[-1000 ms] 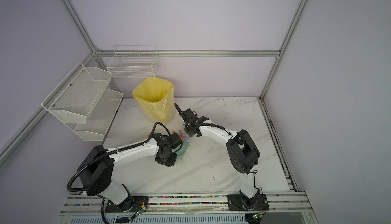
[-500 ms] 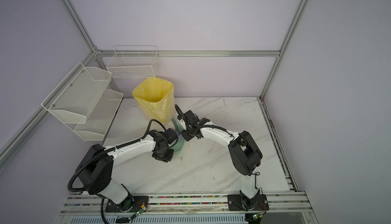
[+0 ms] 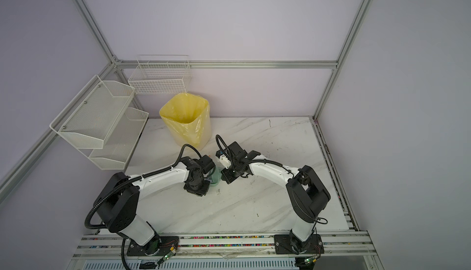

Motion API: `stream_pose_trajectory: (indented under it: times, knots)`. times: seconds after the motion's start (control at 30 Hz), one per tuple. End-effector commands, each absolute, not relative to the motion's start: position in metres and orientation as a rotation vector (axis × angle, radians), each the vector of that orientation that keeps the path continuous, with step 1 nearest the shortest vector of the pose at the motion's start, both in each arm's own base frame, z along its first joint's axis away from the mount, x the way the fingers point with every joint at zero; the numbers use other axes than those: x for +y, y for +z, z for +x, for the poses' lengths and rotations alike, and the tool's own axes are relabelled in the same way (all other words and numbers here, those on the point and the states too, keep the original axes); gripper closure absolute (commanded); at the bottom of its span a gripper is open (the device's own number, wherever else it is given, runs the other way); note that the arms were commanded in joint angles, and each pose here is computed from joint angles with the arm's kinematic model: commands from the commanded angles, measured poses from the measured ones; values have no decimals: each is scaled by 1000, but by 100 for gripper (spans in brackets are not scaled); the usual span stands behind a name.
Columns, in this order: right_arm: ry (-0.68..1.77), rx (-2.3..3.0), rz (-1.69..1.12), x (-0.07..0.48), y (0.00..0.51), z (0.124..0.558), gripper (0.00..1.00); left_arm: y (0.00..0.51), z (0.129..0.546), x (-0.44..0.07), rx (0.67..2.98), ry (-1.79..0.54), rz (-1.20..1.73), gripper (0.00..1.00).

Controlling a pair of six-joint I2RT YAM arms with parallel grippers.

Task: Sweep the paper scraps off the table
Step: 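Sweep the purple and orange scraps into the dustpan with the right gripper's brush, then lift the filled dustpan toward the yellow bin with left gripper while right draws back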

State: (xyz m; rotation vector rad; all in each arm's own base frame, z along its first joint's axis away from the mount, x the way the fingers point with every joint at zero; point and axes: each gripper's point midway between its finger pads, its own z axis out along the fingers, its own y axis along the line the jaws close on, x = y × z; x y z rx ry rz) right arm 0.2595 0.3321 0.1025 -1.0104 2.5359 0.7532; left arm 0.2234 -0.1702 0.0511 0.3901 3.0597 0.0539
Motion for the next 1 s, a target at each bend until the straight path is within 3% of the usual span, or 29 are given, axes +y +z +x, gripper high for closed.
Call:
stream_pose_trajectory:
  times: [0.0, 0.27, 0.97]
  knots:
    - [703, 2628, -898, 316, 102, 258, 100, 72, 243, -180, 2975, 12, 384, 100]
    - [607, 2606, -622, 276, 124, 306, 100, 79, 241, -180, 2957, -23, 390, 100]
    - [483, 2532, -374, 236, 156, 335, 100, 107, 247, -180, 2801, -71, 371, 100]
